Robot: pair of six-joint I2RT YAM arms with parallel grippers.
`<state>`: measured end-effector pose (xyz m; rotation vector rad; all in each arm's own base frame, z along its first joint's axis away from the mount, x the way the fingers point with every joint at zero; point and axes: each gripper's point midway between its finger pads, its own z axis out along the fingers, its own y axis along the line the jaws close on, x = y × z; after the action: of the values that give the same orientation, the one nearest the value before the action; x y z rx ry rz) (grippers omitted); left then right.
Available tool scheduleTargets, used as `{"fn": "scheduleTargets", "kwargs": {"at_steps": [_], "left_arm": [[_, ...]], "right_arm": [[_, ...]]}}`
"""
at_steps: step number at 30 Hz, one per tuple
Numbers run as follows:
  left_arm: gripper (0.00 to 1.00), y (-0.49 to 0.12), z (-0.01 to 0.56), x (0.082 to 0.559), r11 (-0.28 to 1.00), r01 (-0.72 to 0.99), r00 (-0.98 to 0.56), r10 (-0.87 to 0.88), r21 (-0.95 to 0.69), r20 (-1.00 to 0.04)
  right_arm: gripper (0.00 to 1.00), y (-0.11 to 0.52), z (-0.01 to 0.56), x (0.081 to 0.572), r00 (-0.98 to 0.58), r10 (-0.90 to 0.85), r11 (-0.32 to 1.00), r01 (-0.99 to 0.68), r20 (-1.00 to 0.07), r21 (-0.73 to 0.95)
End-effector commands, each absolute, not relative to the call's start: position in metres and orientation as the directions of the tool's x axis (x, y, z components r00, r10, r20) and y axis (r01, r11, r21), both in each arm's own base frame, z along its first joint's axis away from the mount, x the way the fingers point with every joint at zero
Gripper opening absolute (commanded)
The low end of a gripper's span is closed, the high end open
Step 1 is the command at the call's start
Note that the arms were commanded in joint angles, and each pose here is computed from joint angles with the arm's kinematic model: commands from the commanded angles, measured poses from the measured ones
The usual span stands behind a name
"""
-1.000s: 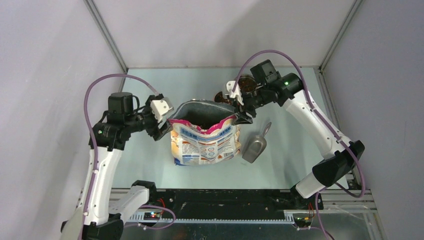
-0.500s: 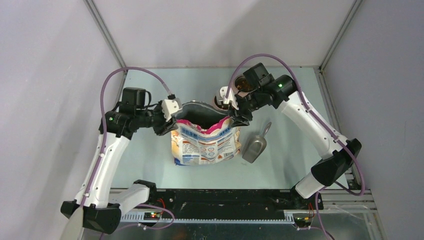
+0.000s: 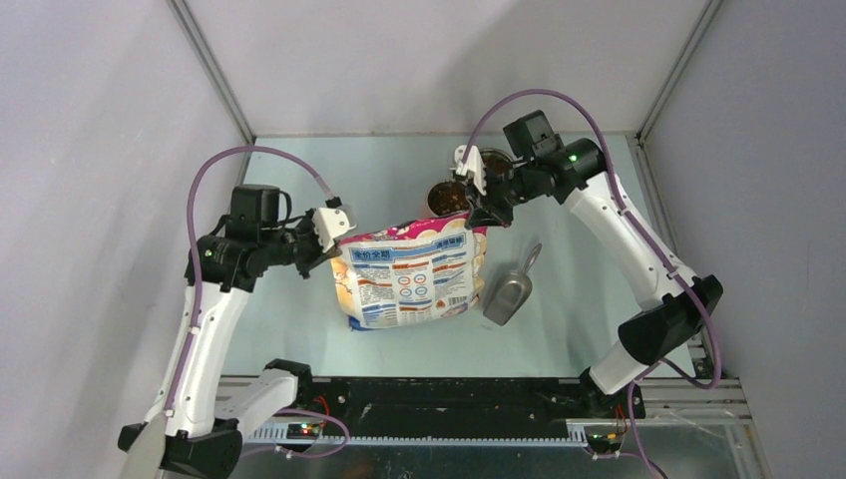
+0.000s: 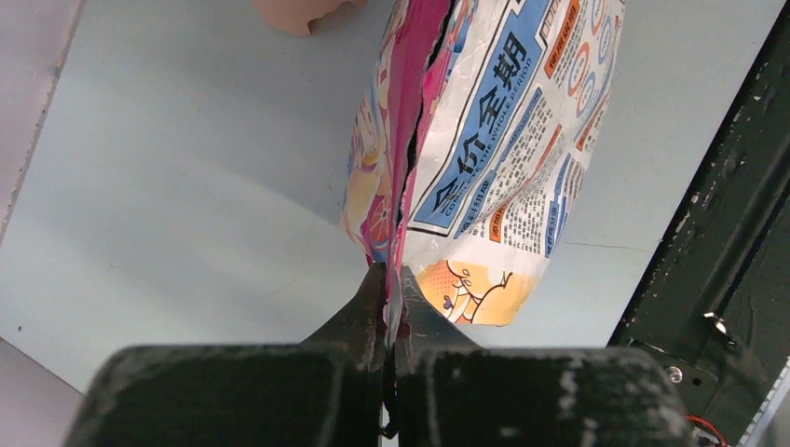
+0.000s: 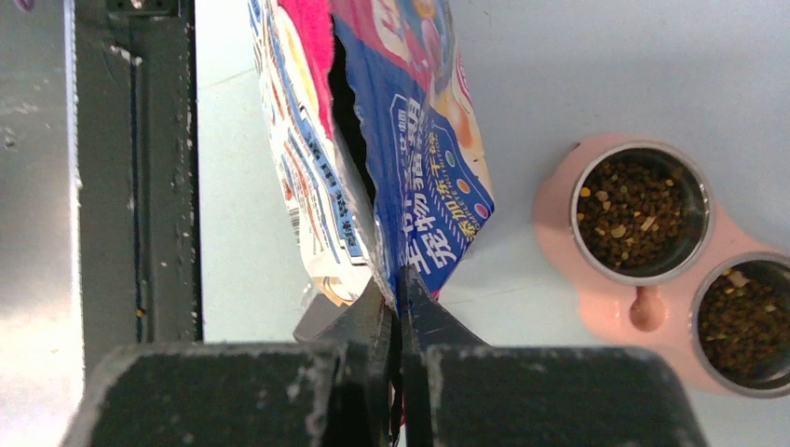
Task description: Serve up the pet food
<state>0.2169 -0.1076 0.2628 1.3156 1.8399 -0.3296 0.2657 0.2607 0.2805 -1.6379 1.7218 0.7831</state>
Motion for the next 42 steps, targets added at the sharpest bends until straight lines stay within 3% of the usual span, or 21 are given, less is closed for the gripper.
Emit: {"fn": "scheduleTargets", "kwargs": {"at_steps": [1,14,19,25,30,39,42], "left_arm": [[0.0,-0.095,0.295,0.224,0.491,0.804,-0.067,0.635,0.335,-0.77],[0.0,-0.099,0.285,0.223,0.484,0.831,-0.112,0.628,0.274,-0.77],[0.0,-0.1,0.287,0.221,0.477,0.838,-0.11,0.626,0.267,-0.772],[0.0,-0.105,0.294,0.221,0.49,0.835,-0.11,0.596,0.252,-0.795],[0.0,-0.105,0.298,0.221,0.503,0.826,-0.111,0.585,0.253,-0.803],[0.0,-0.107,0.304,0.22,0.51,0.823,-0.104,0.568,0.25,-0.816],[0.0,-0.107,0.305,0.22,0.512,0.823,-0.106,0.567,0.248,-0.817]], "right_arm": [[0.0,0.246,0.318,0.288,-0.059,-0.573,0.239,-0.966,-0.817,-0.098],[0.0,0.247,0.306,0.289,-0.055,-0.61,0.242,-0.963,-0.791,-0.119],[0.01,0.255,0.304,0.273,0.012,-0.615,0.136,-0.983,-0.788,-0.121],[0.4,0.283,0.301,0.249,0.124,-0.616,-0.032,-0.991,-0.778,-0.133],[0.51,0.31,0.298,0.243,0.154,-0.606,-0.099,-0.988,-0.78,-0.118],[0.55,0.348,0.3,0.244,0.133,-0.568,-0.133,-0.989,-0.812,-0.069],[0.44,0.354,0.298,0.245,0.15,-0.582,-0.124,-0.988,-0.8,-0.096]]}}
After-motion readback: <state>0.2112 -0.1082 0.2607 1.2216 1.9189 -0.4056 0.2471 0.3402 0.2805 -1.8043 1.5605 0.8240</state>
